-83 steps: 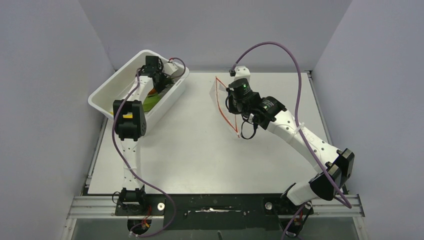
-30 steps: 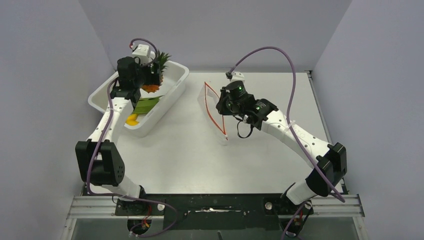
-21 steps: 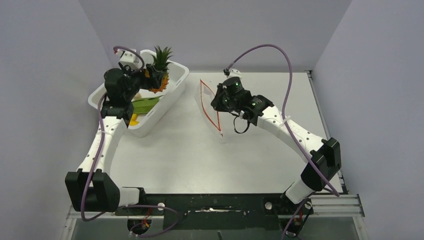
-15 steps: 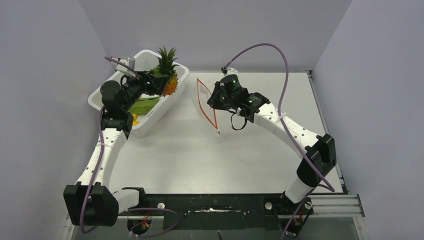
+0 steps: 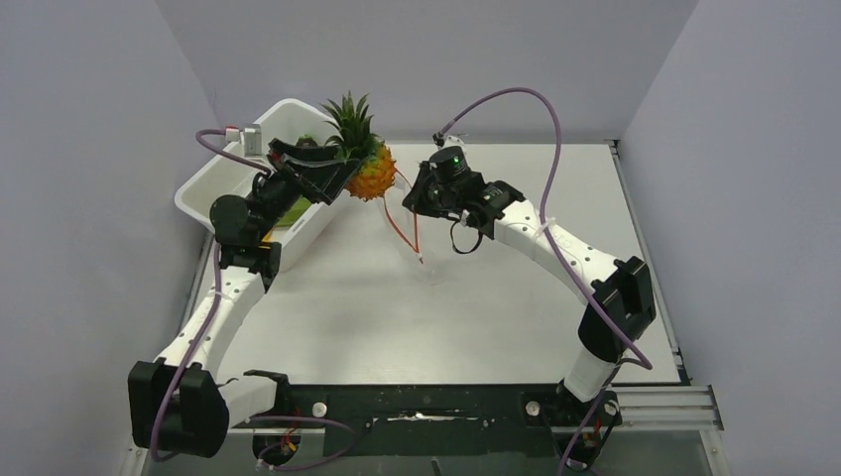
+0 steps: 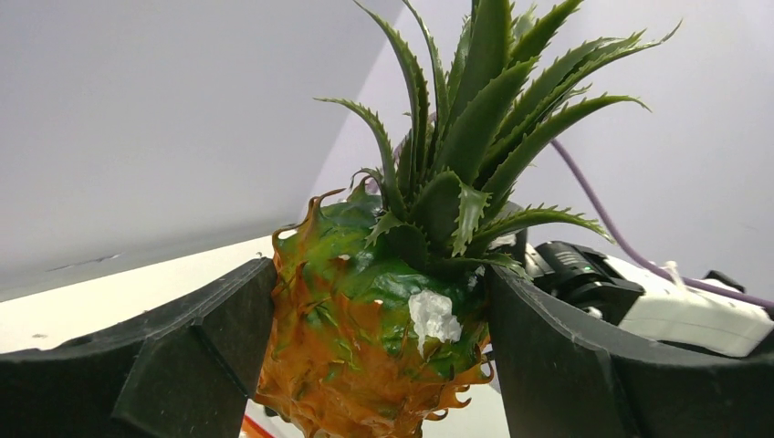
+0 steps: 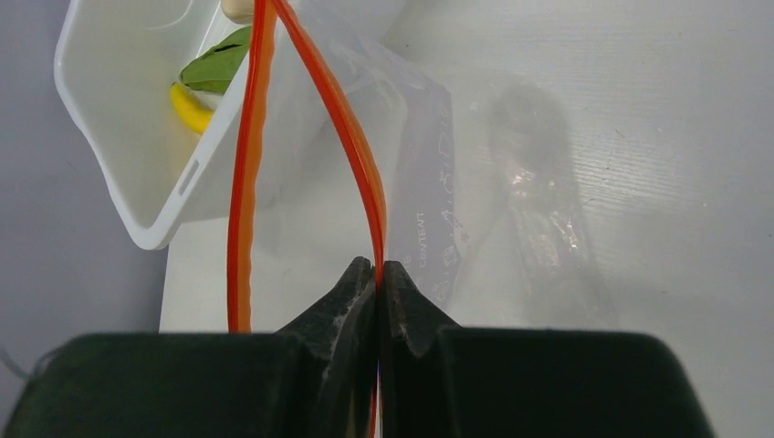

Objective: Place the food in the zip-top bag and seal the zipper
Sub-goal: Place the fake fruit in the zipper food storage bag.

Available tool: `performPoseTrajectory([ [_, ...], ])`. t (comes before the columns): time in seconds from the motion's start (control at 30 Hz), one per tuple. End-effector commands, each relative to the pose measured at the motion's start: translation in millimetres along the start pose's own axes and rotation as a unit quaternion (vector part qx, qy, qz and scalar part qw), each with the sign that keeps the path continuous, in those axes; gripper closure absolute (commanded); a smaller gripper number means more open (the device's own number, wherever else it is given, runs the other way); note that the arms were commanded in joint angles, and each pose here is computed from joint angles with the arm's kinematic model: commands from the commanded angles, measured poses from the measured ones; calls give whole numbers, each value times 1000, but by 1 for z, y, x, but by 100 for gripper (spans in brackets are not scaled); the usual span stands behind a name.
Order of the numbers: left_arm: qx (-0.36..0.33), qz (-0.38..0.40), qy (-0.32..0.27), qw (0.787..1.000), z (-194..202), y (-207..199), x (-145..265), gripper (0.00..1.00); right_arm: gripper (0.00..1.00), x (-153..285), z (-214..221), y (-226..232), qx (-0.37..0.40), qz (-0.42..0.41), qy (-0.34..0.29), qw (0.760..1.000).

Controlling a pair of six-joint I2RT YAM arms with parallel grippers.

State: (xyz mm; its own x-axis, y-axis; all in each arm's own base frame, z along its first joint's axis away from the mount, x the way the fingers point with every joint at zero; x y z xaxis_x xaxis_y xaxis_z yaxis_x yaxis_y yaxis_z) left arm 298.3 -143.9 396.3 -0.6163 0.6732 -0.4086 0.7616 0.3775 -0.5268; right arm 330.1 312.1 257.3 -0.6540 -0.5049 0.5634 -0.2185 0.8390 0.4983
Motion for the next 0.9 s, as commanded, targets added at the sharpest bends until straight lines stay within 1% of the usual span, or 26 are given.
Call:
performPoseTrajectory([
  [0.0, 11, 63, -40, 997, -8, -24, -3, 66, 100, 14, -27, 31, -11, -54, -50, 997],
  [0.33, 80, 75, -44, 993, 20, -6, 2, 68, 100, 26, -40, 41, -15, -80, -77, 994],
  [0.53, 86, 34, -19, 996, 42, 19, 6, 71, 100, 33, -43, 41, -17, -88, -90, 992],
  [0.7, 42, -32, 16, 998, 51, 40, 7, 72, 100, 37, -45, 36, -19, -83, -99, 991],
  [0.87, -17, -105, 47, 993, 51, 54, 9, 72, 100, 42, -50, 34, -18, -81, -110, 990],
])
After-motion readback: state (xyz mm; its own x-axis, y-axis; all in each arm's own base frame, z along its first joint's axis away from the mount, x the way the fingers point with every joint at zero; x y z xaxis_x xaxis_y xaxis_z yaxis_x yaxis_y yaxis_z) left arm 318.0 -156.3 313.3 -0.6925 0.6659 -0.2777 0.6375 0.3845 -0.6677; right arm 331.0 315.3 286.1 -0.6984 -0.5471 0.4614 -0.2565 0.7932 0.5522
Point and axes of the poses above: each gripper's point midway between its finger pads, its own x axis back along the fingers, its own y axis along the line the jaws close on, z = x × y, the point moved 5 cm from there along x, back along the fingers, and after that the axes turned 2 degrees about x, right-handed, at the moved point
